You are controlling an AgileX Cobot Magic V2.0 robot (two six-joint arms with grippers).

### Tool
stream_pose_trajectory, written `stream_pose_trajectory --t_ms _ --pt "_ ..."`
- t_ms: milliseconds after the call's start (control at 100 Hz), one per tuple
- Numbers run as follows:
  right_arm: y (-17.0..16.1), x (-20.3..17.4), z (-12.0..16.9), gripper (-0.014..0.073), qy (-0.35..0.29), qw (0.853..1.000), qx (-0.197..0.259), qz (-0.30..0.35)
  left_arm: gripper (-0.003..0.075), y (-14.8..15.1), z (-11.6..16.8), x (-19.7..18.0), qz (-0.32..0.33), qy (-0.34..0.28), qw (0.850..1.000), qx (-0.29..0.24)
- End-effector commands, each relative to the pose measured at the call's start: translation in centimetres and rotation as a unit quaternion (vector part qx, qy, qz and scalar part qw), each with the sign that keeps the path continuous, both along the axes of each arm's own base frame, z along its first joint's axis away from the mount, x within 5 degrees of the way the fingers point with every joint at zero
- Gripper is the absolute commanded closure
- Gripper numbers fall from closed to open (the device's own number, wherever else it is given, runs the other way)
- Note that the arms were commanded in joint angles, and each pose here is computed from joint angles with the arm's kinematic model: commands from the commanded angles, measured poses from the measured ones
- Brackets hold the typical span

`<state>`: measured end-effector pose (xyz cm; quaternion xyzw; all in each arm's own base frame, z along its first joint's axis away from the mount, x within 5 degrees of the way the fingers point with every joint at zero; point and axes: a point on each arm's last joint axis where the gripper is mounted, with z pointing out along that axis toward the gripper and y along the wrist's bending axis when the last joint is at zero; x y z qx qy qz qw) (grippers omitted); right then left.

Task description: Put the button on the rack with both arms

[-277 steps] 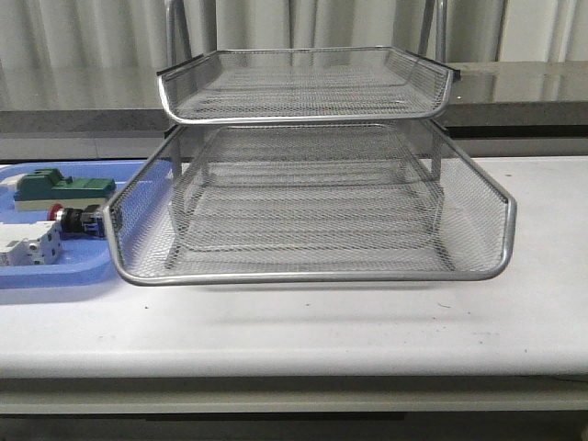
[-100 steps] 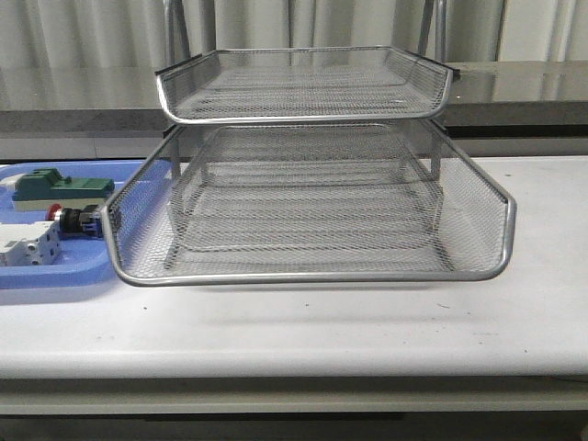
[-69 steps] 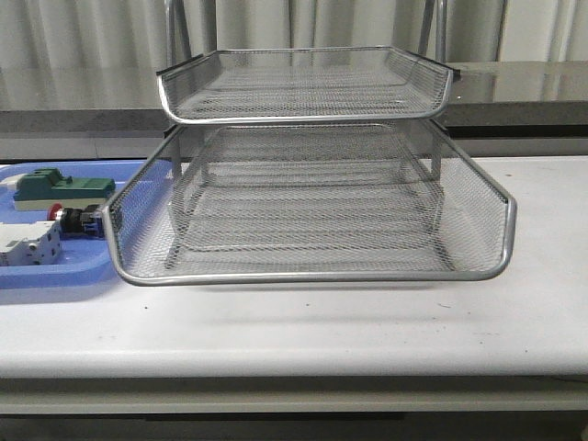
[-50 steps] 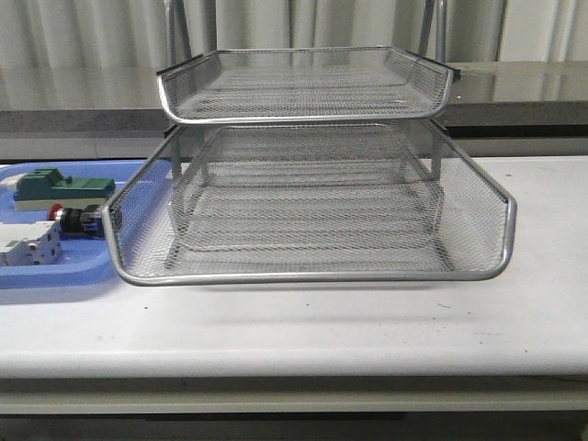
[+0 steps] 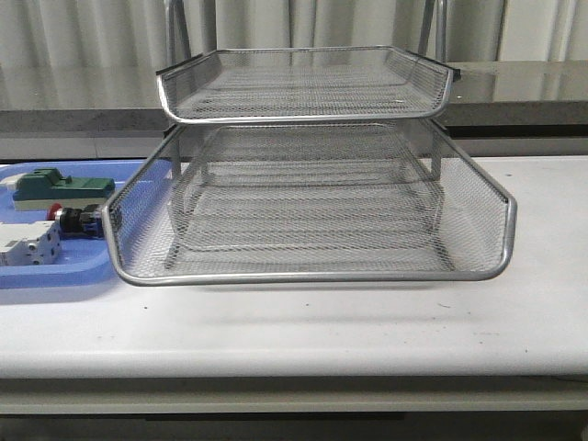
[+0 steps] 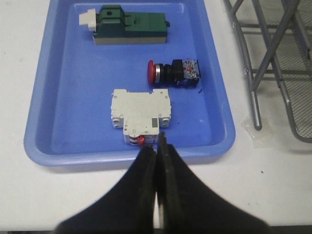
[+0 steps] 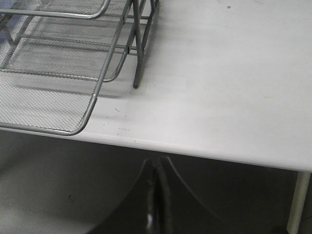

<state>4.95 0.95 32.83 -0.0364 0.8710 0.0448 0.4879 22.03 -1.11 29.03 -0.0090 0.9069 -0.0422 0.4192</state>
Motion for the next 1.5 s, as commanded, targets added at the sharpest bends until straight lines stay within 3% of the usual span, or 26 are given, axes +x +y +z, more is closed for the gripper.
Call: stream_pose_trajectory --t_ms 0,120,240,340,720,1000,1240,1490 --pt "-0.1 0.3 1.4 0.0666 -0.042 0.999 0.002 -0.005 0.0692 0.1 1.6 0.6 0.003 -0.044 0.999 0.000" --pt "-0.1 0.3 1.4 0.0666 -0.042 0.999 0.002 -0.005 0.0510 0.1 1.6 0.6 0.003 -0.044 0.999 0.000" --pt "-0.1 0.3 1.4 0.0666 -0.042 0.999 0.002 -0.005 0.0214 0.1 1.5 0.6 -0.001 -0.044 0.999 0.009" --pt "-0.1 0.3 1.4 0.0666 -0.042 0.999 0.002 -0.005 0.0107 0.1 1.5 0.6 -0.002 -0.043 0.999 0.010" --pt "-0.1 0.3 1.4 0.0666 -0.042 0.999 0.002 -0.005 0.0154 0.2 2.6 1.5 -0.005 -0.051 0.998 0.020" --pt "-0.1 0.3 1.4 0.0666 -0.042 0.999 0.002 -0.005 0.0154 -0.1 6.1 7.4 -0.081 -0.015 0.991 0.103" --pt "-0.1 0.3 1.4 0.0666 -0.042 0.999 0.002 -0.005 0.0154 -0.4 7.0 14.0 -0.182 0.038 0.964 0.188" --pt "-0.1 0.3 1.4 0.0666 -0.042 0.999 0.002 -0.005 0.0154 -0.7 4.4 19.9 -0.272 0.120 0.927 0.228"
